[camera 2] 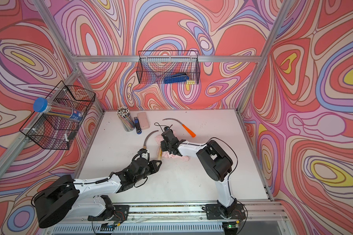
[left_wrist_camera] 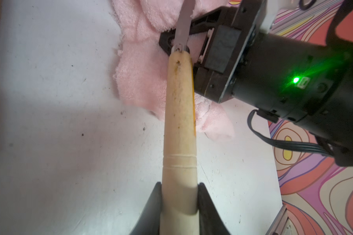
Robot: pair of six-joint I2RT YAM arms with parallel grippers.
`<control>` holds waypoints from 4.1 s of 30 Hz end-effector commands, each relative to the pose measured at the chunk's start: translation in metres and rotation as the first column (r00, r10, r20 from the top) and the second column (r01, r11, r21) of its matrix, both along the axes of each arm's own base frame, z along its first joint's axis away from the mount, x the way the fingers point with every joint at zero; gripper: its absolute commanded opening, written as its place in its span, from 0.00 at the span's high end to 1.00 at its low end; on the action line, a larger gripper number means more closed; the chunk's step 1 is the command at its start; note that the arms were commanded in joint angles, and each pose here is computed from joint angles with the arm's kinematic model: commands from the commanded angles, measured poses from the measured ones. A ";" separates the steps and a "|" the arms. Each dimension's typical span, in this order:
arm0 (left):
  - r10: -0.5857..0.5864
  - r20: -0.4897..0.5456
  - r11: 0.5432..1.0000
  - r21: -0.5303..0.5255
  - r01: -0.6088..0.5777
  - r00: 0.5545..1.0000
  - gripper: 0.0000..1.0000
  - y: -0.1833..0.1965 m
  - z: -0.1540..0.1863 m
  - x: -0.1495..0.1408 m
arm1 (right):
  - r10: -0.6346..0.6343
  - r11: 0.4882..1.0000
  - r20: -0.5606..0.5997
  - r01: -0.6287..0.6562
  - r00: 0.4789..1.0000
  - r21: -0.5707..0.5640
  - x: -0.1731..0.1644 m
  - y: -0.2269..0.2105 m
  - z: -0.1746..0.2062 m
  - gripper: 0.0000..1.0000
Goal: Wipe small sickles with rags
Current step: Adjust the small sickle, then wipe the small sickle.
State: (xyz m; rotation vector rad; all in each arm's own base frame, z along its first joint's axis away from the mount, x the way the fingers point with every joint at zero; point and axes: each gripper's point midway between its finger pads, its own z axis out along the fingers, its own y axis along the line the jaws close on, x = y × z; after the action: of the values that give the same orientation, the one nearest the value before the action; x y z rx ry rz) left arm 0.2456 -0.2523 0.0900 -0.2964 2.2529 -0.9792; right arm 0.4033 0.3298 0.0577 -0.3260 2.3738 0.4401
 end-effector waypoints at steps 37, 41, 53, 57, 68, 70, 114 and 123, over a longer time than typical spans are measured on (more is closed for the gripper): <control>0.059 0.074 0.856 -0.517 -0.012 0.995 1.00 0.001 0.081 0.083 | 0.085 0.959 0.154 -0.123 0.984 0.257 -0.135 -0.031 0.089 1.00; 0.099 0.119 0.858 -0.513 -0.024 0.988 1.00 0.009 0.096 0.083 | 0.124 0.949 0.138 -0.158 0.983 0.272 -0.141 -0.020 0.083 1.00; 0.082 0.090 0.860 -0.510 -0.024 0.993 1.00 0.003 0.084 0.087 | 0.268 0.890 0.213 -0.326 0.940 0.320 -0.158 0.021 0.105 1.00; 0.075 0.089 0.862 -0.506 -0.020 0.993 1.00 0.003 0.082 0.085 | 0.229 0.910 0.226 -0.291 0.947 0.296 -0.147 0.020 0.111 1.00; 0.036 0.078 0.869 -0.494 0.007 0.996 1.00 -0.006 0.074 0.070 | 0.164 0.936 0.178 -0.210 0.970 0.281 -0.110 0.034 0.095 1.00; 0.028 0.103 0.859 -0.511 0.029 0.994 1.00 -0.005 0.082 0.066 | 0.141 0.938 0.153 -0.182 0.978 0.296 -0.102 0.032 0.085 1.00; -0.129 0.238 0.850 -0.474 0.231 0.963 1.00 -0.004 0.086 0.026 | 0.056 0.883 0.235 -0.158 0.970 0.443 -0.109 0.019 0.115 1.00; -0.128 0.243 0.862 -0.453 0.229 0.962 1.00 0.001 0.092 0.021 | -0.088 0.915 0.168 0.013 0.982 0.403 -0.081 -0.025 0.091 1.00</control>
State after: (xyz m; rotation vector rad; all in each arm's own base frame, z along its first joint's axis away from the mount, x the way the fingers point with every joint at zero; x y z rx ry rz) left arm 0.2791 -0.2464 0.1752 -0.2565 1.8447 -1.5634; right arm 0.3008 0.3307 0.1340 -0.2384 2.1047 0.8378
